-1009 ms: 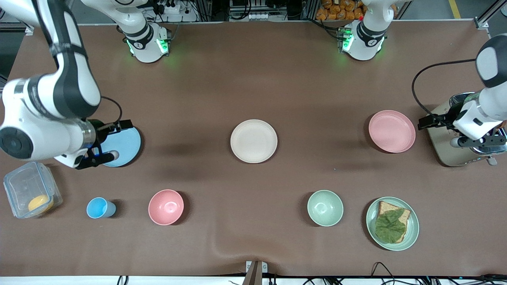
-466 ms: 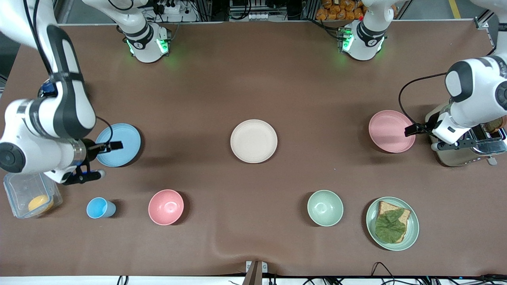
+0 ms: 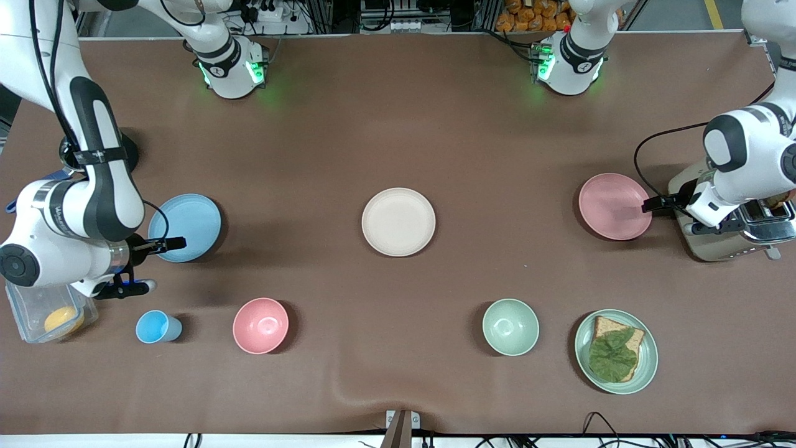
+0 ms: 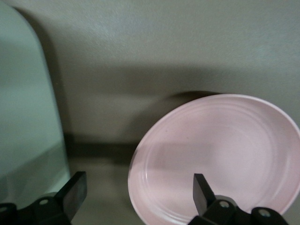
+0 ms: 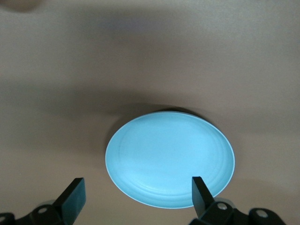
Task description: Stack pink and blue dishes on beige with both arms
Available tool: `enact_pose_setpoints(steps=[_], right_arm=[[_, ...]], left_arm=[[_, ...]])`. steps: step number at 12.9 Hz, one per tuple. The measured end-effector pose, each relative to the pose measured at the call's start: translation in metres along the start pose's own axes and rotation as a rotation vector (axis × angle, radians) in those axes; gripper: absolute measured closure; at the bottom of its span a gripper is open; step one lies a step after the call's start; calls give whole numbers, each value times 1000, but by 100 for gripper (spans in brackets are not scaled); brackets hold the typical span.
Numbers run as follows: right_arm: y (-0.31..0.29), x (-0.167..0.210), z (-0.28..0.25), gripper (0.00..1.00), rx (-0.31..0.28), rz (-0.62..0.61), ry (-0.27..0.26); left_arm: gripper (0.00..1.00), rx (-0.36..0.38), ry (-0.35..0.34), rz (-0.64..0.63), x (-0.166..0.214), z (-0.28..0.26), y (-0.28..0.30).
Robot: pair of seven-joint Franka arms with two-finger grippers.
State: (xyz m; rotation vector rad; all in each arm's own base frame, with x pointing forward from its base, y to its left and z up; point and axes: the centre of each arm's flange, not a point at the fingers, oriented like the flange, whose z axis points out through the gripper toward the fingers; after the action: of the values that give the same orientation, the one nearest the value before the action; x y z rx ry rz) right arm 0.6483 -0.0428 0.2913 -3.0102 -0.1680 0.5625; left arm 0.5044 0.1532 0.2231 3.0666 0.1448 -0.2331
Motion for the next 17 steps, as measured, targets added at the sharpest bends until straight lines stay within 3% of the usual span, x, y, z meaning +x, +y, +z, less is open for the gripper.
enact_pose_setpoints(steps=[5, 6, 7, 8, 9, 15, 17], right_arm=[[-17, 1, -4, 0, -5, -25, 6], [-20, 2, -4, 0, -6, -30, 6], [-20, 2, -4, 0, -7, -30, 7], [-19, 2, -4, 0, -8, -29, 11], [-17, 2, -4, 0, -7, -26, 11], [2, 2, 24, 0, -10, -17, 39], [33, -3, 45, 0, -3, -48, 60]], left_arm=[[5, -7, -11, 2, 3, 22, 1], [15, -8, -11, 5, 3, 24, 2], [15, -7, -11, 9, 4, 24, 4], [22, -7, -10, 15, 5, 24, 8], [34, -7, -12, 23, 5, 25, 12], [48, 3, -23, 49, 8, 31, 17], [70, 6, -20, 53, 10, 30, 17]])
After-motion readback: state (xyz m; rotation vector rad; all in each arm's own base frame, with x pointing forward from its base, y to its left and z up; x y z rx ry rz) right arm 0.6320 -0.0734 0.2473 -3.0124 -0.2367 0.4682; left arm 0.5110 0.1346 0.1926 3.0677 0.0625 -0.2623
